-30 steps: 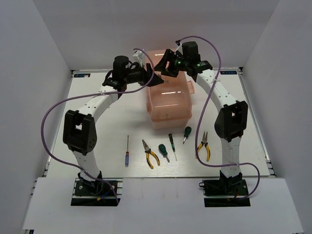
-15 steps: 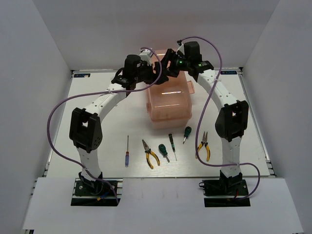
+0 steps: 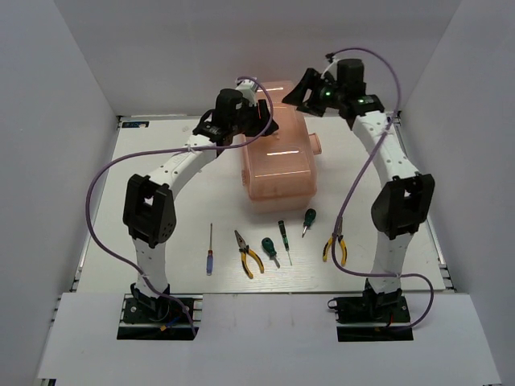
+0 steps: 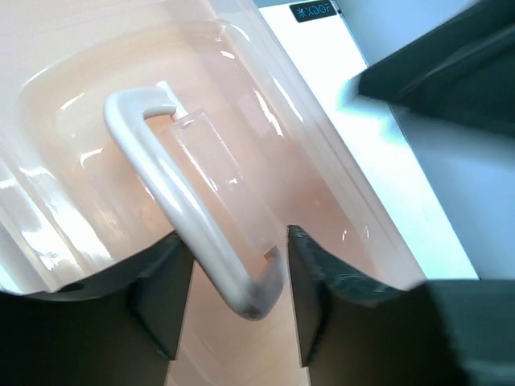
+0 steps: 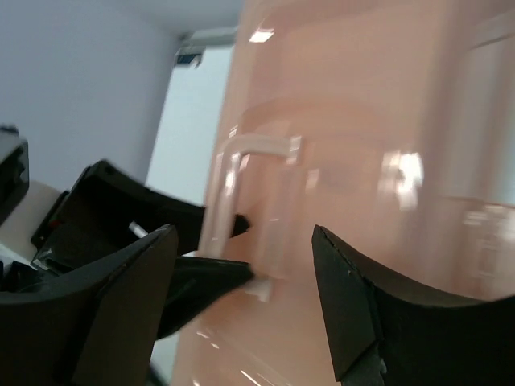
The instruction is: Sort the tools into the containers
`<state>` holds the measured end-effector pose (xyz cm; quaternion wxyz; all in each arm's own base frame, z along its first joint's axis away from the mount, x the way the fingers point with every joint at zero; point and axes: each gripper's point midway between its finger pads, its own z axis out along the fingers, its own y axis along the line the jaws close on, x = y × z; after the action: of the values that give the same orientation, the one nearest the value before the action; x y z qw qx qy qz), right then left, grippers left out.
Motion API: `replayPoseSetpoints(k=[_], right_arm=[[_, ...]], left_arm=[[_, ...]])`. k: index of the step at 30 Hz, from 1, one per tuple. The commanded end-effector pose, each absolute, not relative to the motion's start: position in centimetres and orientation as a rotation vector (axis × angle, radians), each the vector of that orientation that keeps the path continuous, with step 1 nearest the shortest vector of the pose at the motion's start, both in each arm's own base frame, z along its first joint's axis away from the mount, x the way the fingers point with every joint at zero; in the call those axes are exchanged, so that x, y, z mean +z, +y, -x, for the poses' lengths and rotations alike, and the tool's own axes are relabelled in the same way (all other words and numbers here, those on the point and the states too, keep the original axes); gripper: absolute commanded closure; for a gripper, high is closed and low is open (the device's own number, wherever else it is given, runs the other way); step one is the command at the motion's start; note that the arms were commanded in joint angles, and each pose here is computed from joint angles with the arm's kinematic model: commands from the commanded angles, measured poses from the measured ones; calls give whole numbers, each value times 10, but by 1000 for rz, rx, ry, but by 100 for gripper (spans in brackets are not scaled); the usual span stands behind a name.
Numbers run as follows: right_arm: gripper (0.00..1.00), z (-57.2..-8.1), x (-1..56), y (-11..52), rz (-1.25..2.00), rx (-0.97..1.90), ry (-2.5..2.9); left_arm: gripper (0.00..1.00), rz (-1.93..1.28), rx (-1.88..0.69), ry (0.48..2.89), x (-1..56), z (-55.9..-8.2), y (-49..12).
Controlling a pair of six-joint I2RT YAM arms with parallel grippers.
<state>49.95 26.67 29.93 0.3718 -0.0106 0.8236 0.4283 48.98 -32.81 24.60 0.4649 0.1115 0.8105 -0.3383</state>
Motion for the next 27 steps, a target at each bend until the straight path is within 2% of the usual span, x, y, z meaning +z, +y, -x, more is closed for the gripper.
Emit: replayPoseSetpoints(k=[1, 2, 5, 6, 8, 12, 14, 15, 25, 27], right_arm=[[26, -511, 327, 198, -6, 826, 2026], [26, -509, 328, 186, -24, 776, 2035], [26, -514, 295, 150, -66, 670, 2097], [26, -515, 282, 134, -72, 659, 2124], [26, -516, 258, 124, -85, 684, 2165], [26, -506, 218, 141, 35, 1028, 2206], [26, -507, 208, 140, 124, 1044, 2199], [25, -503, 192, 145, 149, 1120, 2228], [25, -500, 145, 151, 138, 1190, 2331], [33, -495, 137, 151, 114, 1229, 2350]], left_arm=[[42, -247, -813, 2077, 224, -485, -330], [45, -247, -813, 2077, 224, -485, -330], [67, -239, -803, 2067, 230, -488, -329], [82, -240, -806, 2055, 239, -489, -330], [99, -219, -817, 2066, 240, -492, -333], [100, -216, -888, 1963, 290, -498, -342], [100, -199, -912, 1920, 315, -499, -344], [100, -198, -911, 1930, 313, -500, -344], [100, -163, -948, 1942, 309, -497, -346], [100, -153, -955, 1944, 310, -497, -347]])
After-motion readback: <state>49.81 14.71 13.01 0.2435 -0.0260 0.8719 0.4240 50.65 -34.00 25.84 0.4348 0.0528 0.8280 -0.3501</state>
